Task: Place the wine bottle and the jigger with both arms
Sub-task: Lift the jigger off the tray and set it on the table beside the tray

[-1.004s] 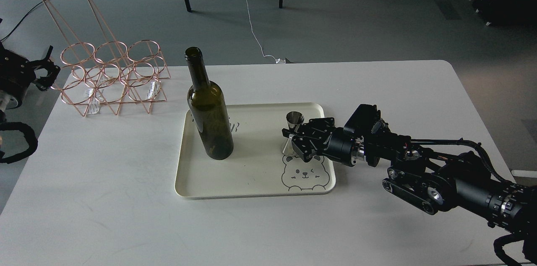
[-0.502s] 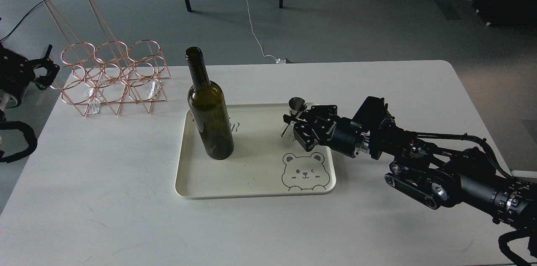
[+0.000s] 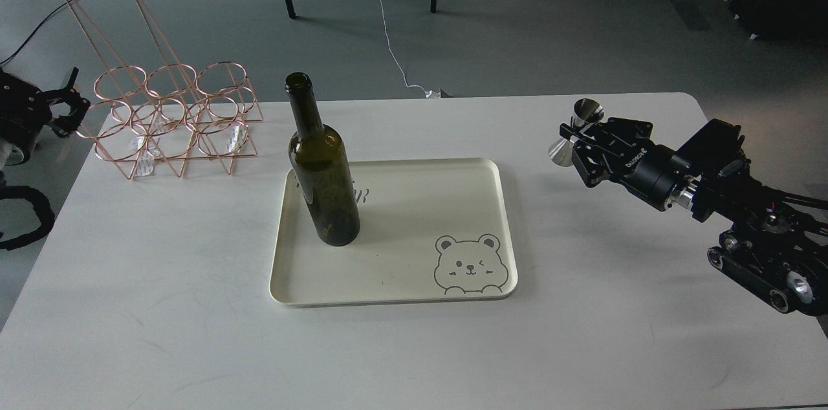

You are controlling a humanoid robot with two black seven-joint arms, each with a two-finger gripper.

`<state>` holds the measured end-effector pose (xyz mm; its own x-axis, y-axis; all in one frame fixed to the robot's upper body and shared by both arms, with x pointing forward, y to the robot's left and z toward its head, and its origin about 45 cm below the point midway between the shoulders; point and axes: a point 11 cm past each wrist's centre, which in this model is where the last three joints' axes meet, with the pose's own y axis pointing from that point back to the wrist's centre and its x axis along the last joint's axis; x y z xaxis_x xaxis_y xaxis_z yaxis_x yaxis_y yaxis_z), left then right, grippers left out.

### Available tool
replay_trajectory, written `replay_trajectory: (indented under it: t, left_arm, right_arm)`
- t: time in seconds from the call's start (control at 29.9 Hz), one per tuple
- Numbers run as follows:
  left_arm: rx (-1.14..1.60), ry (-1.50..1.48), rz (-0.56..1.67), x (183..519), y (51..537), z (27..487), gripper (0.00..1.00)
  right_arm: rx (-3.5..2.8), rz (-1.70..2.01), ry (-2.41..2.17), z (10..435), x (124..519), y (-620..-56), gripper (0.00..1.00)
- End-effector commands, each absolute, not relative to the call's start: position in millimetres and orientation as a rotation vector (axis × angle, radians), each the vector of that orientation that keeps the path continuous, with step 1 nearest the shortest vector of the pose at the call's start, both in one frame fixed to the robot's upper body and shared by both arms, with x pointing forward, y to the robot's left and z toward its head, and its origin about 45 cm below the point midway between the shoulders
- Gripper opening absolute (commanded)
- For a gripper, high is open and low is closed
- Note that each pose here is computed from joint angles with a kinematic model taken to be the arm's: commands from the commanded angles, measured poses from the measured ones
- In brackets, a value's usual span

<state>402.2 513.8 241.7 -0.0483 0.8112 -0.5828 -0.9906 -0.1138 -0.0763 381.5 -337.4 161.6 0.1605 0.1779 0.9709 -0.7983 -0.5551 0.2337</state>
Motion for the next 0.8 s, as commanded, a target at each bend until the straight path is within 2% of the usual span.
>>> replay_trajectory:
  t: [0.0,0.2,0.4,0.6,0.7,0.77]
  left_arm:
    - [-0.574,0.403,1.601,401.8,514.8,242.2,0.99]
    - [-0.573,0.403,1.595,402.6,512.6,242.1,0.99]
    - [-0.574,0.407,1.589,403.5,509.9,241.4,0.99]
    - [-0.572,0.403,1.588,403.7,510.4,243.1,0.99]
    - [-0.57,0.393,1.593,402.6,514.2,245.9,0.99]
    - [-0.568,0.391,1.596,401.7,515.6,246.0,0.99]
  right_arm:
    - [1.63,1.386,-0.671,140.1,362.7,-365.9,0.02]
    - [1.598,1.255,-0.683,113.2,342.9,-398.3,0.02]
    - [1.611,1.231,-0.699,108.6,338.5,-398.4,0.04]
    - [1.621,1.232,-0.7,108.0,337.9,-395.7,0.2]
    - [1.622,1.232,-0.702,108.5,337.9,-395.9,0.36]
    - [1.624,1.233,-0.699,108.5,337.5,-395.9,0.42]
